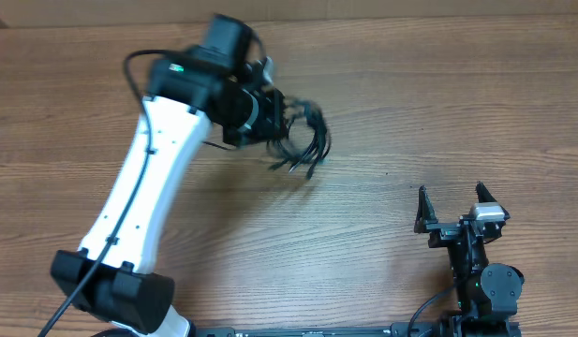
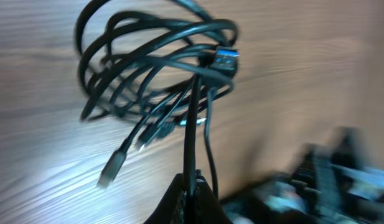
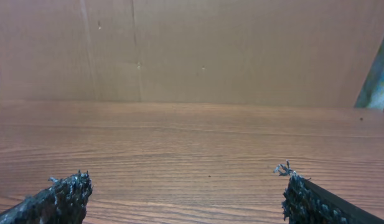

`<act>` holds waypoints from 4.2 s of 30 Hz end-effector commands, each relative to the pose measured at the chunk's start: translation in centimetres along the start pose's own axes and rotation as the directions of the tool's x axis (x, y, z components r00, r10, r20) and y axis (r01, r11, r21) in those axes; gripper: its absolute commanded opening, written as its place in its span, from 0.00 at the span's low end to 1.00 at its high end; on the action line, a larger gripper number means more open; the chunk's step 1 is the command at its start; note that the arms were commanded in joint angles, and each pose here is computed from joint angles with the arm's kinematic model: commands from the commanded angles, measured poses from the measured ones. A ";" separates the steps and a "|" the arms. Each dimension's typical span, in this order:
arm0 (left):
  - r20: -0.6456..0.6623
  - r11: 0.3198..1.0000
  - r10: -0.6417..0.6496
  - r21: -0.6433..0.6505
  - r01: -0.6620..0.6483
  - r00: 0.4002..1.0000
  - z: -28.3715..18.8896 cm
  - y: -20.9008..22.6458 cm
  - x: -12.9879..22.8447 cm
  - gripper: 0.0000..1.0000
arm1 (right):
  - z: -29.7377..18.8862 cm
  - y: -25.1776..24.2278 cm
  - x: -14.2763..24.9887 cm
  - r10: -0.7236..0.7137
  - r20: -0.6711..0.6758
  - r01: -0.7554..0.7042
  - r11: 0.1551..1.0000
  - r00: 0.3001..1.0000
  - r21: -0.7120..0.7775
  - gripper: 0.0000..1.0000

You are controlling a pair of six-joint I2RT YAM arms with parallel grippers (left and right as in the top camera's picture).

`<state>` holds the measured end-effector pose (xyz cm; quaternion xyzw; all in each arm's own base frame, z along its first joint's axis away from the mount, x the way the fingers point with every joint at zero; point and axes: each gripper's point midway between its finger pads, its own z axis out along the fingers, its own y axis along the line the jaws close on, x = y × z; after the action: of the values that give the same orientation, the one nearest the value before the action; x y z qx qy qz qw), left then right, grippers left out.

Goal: Untangle cables

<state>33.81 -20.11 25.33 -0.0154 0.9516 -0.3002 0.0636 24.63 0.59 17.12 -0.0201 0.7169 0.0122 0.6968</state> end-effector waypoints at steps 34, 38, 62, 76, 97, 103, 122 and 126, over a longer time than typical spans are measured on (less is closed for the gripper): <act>-0.203 0.993 0.121 0.012 -0.121 0.972 0.7 -0.9 6.1 0.04 | 0.0 -0.2 0.1 -0.001 0.007 0.001 1.000 1.000 0.008 1.00; -0.178 0.985 0.125 0.144 -0.099 0.976 0.2 -2.8 5.2 0.04 | 0.0 -0.2 0.1 -0.001 0.007 0.001 1.000 1.000 0.008 1.00; -0.022 0.914 -0.117 -0.394 0.099 0.993 -0.6 5.9 3.9 0.04 | 0.0 -0.2 0.1 -0.001 0.007 0.001 1.000 1.000 0.008 1.00; -0.089 0.992 -0.074 -0.106 0.064 0.993 -0.3 2.3 3.1 0.04 | 0.0 -0.2 0.1 -0.001 0.007 0.001 1.000 1.000 0.008 1.00; 0.088 0.785 -0.110 -0.603 0.141 0.990 -1.7 10.1 3.0 0.04 | 0.0 -0.2 0.1 -0.001 0.007 0.001 1.000 1.000 0.008 1.00; 0.061 0.828 -0.136 -0.541 0.147 0.989 1.2 10.1 3.1 0.04 | 0.0 -0.2 0.1 -0.001 0.007 0.001 1.000 1.000 0.008 1.00; -0.078 0.953 -0.093 -0.295 0.066 0.993 2.3 5.6 3.9 1.00 | 0.0 -0.2 0.1 -0.001 0.007 0.001 1.000 1.000 0.008 1.00; -0.023 0.961 -0.072 -0.270 0.063 0.997 -1.3 3.6 3.1 1.00 | 0.0 -0.2 0.1 -0.001 0.007 0.001 1.000 1.000 0.008 1.00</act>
<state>29.76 -16.18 19.92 -0.0651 0.9889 -0.1333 -0.0115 24.63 0.60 17.13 -0.0203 0.7167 0.0123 0.6969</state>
